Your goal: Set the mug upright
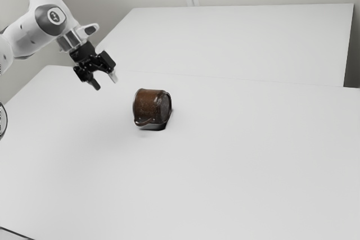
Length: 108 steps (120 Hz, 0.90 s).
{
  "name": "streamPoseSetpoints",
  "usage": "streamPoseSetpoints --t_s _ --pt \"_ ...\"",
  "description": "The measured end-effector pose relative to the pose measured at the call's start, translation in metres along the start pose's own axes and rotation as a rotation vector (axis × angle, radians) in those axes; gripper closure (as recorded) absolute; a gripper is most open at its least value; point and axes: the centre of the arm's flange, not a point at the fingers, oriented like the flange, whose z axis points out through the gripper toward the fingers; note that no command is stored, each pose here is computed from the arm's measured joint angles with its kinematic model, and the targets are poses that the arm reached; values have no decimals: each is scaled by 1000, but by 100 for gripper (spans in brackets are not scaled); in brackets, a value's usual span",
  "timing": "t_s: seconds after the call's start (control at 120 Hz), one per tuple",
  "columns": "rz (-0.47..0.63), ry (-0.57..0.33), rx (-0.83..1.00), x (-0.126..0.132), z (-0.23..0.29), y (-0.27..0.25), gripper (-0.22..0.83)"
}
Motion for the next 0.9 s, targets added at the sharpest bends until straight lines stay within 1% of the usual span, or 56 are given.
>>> streamPoseSetpoints --t_s 0.125,0.3,0.392,0.642,0.808,0.9 --pt "-17 -5 -174 13 24 -34 2" --pt "-2 11 -302 29 48 -52 2" --pt "16 31 -341 41 55 -55 2" --pt "29 89 -407 64 77 -66 2" --pt "27 94 -436 72 98 -73 2" --pt "23 80 -454 72 112 -72 2"
